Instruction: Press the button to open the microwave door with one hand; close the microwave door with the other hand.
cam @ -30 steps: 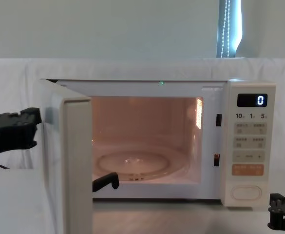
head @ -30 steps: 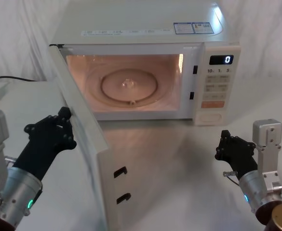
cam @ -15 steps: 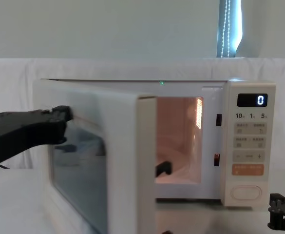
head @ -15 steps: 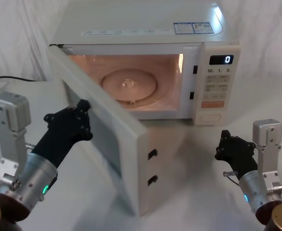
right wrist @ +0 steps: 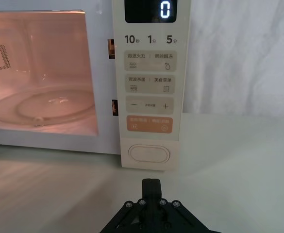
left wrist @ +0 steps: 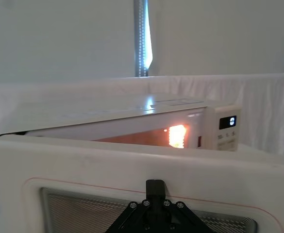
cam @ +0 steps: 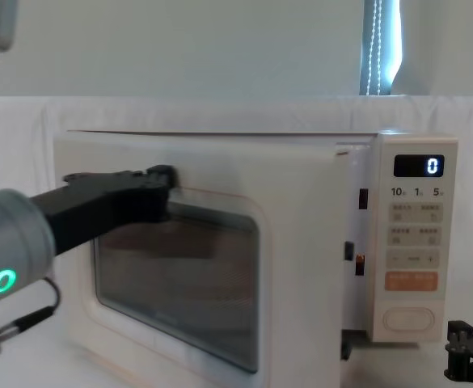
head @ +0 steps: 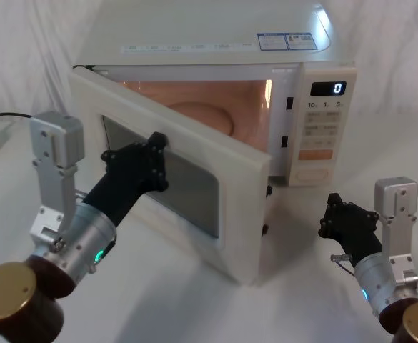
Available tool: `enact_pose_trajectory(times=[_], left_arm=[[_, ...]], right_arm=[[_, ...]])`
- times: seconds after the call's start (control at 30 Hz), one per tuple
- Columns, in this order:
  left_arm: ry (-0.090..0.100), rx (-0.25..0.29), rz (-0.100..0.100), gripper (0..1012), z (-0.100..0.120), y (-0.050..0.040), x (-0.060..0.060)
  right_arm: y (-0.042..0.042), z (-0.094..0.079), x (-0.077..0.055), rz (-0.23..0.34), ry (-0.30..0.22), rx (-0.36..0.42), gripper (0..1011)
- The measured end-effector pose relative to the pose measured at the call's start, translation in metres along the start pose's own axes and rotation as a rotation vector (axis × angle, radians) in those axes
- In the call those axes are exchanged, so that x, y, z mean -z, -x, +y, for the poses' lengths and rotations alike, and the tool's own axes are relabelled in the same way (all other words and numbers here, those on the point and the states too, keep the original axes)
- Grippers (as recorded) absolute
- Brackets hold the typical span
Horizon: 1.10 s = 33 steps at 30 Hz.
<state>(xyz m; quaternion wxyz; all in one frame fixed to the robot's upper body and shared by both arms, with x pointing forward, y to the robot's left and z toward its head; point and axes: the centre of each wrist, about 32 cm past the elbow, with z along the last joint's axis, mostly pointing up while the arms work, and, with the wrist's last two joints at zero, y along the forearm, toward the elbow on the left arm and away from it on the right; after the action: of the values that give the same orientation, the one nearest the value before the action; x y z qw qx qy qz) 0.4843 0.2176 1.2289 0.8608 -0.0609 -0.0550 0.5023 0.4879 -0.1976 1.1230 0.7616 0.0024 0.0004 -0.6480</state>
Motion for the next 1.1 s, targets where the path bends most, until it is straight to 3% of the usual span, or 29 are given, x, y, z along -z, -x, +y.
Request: enact_pose_trajectory(times=[0.23, 0.4, 0.83, 1.1], left_arm=[[0.0, 0.049, 0.039, 0, -0.021, 0.0054, 0.006], [0.003, 0.063, 0.055, 0, -0.034, 0.0078, 0.01], [0.006, 0.096, 0.076, 0, -0.067, 0.0168, 0.018], [0.015, 0.081, 0.088, 0, -0.083, 0.0254, 0.019]], right_arm=[[0.0, 0.0, 0.0, 0.0, 0.0, 0.0, 0], [0.0, 0.0, 0.0, 0.0, 0.0, 0.0, 0], [0.0, 0.0, 0.0, 0.0, 0.0, 0.0, 0], [0.0, 0.0, 0.0, 0.0, 0.0, 0.0, 0]])
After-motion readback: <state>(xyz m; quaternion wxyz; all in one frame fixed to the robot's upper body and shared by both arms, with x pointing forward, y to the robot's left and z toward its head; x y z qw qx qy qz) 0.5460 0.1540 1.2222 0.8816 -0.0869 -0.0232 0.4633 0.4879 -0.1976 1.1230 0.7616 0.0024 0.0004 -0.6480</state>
